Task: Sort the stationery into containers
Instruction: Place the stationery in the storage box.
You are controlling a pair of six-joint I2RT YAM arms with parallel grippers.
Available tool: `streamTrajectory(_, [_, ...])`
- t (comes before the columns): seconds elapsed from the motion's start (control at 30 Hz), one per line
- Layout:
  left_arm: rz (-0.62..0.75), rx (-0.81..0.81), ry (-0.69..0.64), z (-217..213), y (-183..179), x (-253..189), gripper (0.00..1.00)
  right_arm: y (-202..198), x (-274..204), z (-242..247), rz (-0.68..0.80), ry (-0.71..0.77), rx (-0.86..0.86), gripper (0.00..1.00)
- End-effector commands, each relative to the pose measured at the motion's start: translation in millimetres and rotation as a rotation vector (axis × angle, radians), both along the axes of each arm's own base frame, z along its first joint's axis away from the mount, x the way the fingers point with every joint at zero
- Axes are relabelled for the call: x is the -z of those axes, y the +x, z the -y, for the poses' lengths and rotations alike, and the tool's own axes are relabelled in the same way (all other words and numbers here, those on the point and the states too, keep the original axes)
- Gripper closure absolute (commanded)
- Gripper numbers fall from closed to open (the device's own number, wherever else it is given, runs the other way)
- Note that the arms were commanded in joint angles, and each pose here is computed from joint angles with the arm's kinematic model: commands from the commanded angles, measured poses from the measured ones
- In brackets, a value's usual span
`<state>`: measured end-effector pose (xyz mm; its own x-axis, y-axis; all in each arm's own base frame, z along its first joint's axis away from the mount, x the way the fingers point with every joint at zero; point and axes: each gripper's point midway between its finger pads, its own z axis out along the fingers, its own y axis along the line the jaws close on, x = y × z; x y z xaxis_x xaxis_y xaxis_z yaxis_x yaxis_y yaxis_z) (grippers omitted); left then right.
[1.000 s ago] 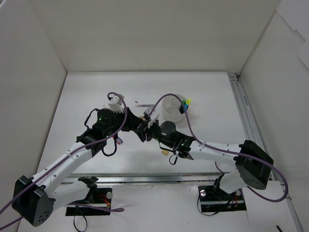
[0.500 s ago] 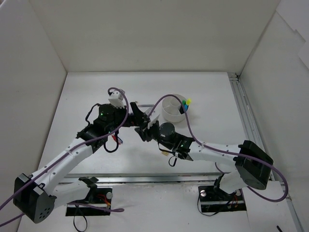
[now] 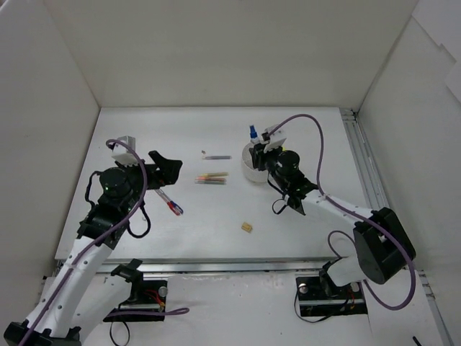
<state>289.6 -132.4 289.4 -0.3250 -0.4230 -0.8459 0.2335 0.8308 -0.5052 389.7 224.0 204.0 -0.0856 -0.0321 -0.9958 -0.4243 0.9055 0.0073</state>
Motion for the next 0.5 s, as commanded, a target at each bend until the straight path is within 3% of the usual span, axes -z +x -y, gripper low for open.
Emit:
streamTrajectory(0.0, [-0.052,-0.057,0.032,-19,8,21,0.01,31,-73,7,0.223,0.097,-0.036,1.00])
streamTrajectory(0.23, [-0.125,-0.073,0.027,-33,10,58,0.01,75,-65,15,0.252,0.057,-0.071,0.97])
streamTrajectory(0.47, [-0.132,-0.079,0.036,-39,13,62,0.01,85,-53,8,0.238,0.051,-0.106,0.93])
